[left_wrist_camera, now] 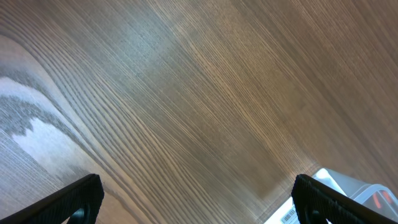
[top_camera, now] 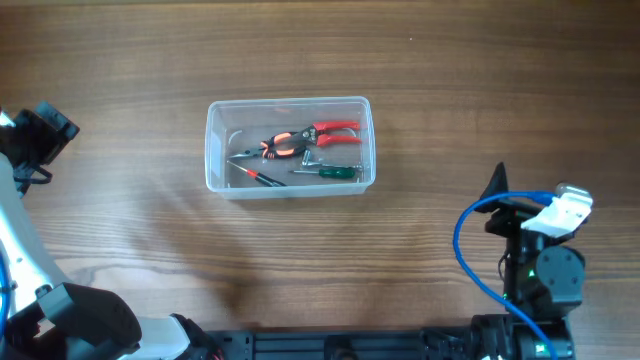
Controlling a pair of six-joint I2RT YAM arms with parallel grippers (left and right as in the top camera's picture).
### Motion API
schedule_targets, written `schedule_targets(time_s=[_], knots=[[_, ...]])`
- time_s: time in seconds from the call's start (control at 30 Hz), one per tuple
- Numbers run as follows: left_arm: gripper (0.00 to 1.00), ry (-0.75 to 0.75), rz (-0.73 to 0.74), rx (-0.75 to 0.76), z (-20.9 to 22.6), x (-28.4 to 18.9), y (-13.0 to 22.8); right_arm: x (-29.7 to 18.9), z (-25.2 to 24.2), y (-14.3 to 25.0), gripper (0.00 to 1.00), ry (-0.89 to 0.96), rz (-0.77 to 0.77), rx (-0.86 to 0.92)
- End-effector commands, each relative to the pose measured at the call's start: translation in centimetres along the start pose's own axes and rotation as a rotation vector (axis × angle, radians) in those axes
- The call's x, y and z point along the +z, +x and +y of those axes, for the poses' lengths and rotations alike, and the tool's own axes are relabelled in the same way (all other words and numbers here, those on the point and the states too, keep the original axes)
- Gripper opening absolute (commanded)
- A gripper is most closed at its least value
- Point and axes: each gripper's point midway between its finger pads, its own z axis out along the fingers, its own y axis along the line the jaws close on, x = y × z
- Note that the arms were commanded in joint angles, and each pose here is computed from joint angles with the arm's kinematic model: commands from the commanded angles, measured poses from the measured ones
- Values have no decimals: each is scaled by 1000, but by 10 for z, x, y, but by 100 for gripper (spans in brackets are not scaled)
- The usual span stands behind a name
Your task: Pack container
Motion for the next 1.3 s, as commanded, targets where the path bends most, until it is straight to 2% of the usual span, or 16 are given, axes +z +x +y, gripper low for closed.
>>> schedule_targets(time_s=[0.0, 0.43, 1.27], knots=[[100, 12, -1, -17, -1, -1, -1, -3, -1, 12, 100, -17, -18, 6], [100, 12, -1, -17, -1, -1, -1, -3, -8, 49, 100, -13, -34, 11], [100, 11, -1, -17, -1, -1, -1, -3, -8, 50, 100, -13, -34, 9]])
